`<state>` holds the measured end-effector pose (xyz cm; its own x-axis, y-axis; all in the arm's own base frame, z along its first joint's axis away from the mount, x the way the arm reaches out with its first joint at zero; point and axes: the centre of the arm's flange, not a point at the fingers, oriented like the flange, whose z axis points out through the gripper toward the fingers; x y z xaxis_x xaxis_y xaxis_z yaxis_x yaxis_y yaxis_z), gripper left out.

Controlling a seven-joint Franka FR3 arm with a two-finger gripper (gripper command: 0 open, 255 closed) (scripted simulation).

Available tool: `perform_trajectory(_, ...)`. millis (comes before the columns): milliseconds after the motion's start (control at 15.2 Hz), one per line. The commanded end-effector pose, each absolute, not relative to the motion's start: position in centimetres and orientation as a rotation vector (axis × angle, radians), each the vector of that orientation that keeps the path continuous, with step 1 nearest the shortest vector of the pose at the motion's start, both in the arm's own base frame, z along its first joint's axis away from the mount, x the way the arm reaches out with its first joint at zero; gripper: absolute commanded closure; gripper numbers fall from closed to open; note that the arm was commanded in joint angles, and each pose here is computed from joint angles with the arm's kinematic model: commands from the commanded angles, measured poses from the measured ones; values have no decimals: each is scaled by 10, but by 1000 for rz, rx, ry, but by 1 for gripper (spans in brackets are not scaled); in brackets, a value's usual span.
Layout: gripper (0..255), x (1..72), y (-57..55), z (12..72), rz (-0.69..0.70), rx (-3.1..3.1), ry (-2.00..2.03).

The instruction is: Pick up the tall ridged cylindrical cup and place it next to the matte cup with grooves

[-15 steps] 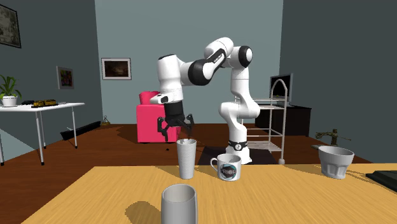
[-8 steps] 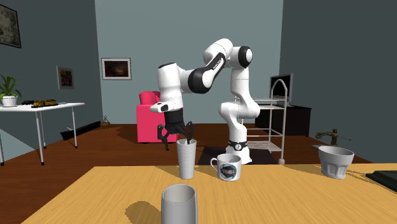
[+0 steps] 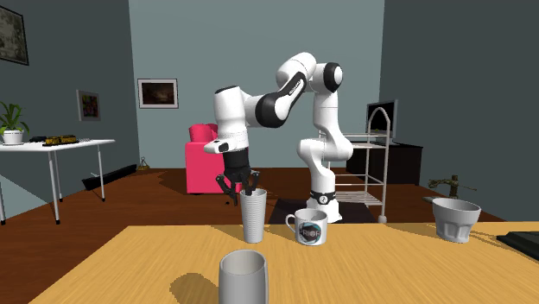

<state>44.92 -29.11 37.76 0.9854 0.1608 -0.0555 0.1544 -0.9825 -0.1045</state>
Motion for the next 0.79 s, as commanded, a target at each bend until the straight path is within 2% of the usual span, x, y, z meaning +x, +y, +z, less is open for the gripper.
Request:
perform_trajectory(0,255,449,-291,378,97,-3030,-241)
perform_trajectory(462,255,449,-291,378,97,-3030,-241)
perform_trajectory(726,255,449,-291,399,97,-3030,-241)
